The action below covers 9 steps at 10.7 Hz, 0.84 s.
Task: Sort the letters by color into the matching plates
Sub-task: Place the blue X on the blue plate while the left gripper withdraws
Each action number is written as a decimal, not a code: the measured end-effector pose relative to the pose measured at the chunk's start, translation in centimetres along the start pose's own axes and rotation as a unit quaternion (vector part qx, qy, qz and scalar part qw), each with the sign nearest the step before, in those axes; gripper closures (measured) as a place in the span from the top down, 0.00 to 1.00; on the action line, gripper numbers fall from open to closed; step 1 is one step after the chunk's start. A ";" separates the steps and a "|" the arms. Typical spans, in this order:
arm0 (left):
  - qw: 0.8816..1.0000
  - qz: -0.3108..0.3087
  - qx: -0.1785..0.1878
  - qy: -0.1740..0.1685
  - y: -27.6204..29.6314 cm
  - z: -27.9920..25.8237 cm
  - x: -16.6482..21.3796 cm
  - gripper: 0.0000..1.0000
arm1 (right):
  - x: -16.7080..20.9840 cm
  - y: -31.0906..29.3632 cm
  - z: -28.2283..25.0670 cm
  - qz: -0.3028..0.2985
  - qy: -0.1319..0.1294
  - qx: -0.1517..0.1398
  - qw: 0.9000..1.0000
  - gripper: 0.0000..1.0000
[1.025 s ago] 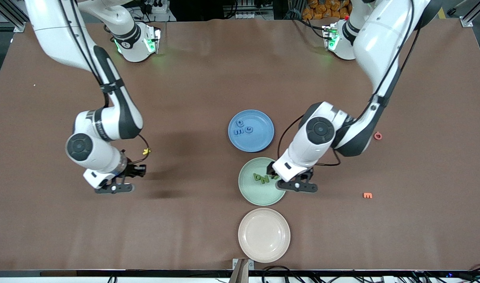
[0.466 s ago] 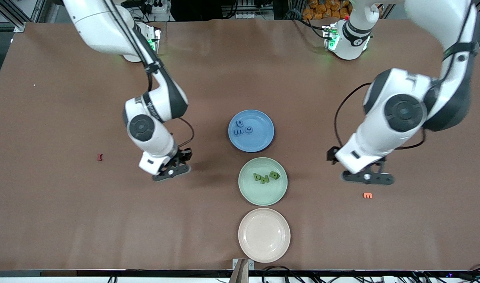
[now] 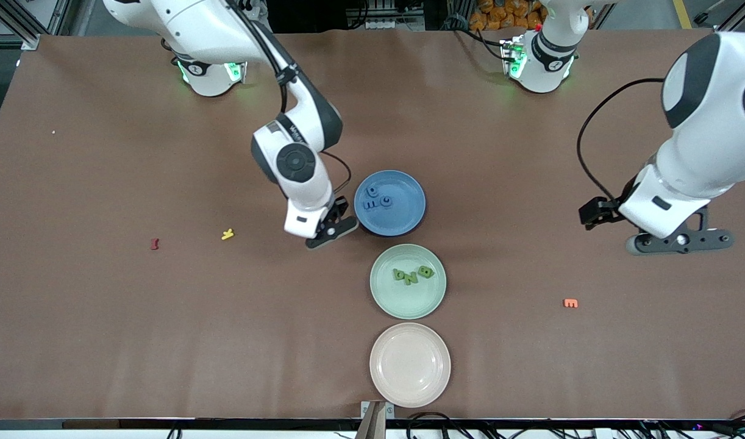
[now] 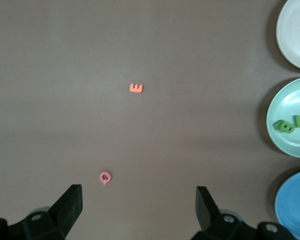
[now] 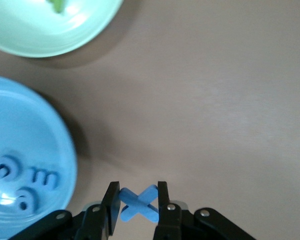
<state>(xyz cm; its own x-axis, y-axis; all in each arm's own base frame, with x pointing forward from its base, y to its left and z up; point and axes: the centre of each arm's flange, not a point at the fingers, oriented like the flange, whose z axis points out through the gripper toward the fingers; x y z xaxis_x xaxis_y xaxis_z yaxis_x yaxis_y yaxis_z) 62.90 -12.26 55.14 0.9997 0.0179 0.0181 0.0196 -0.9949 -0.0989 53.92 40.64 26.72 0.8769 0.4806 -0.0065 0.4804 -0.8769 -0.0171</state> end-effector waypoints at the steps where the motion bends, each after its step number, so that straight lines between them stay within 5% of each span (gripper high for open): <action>1: 1.000 -0.001 0.006 -0.011 -0.6 -0.4 -0.6 1.00 | -0.2 -2.4 0.4 -0.016 -0.001 0.000 1.000 0.34; 7: 1.000 0.009 0.011 0.010 -0.8 -3.9 -2.2 1.00 | -0.2 -12.7 1.9 -0.056 0.000 0.035 0.998 0.36; 9: 0.999 0.023 0.009 0.021 -1.5 -4.8 -2.5 1.00 | 0.1 -12.6 1.5 -0.054 0.005 0.035 0.998 0.63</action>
<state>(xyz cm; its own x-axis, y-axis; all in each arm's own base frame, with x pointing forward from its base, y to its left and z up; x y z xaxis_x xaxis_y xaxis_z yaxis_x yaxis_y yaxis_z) 60.31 -11.29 60.06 0.9979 -0.0317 0.0558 -0.0249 -0.9926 -0.1187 47.93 51.74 25.40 0.8203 0.5719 0.0081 0.5703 -0.8168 -0.0874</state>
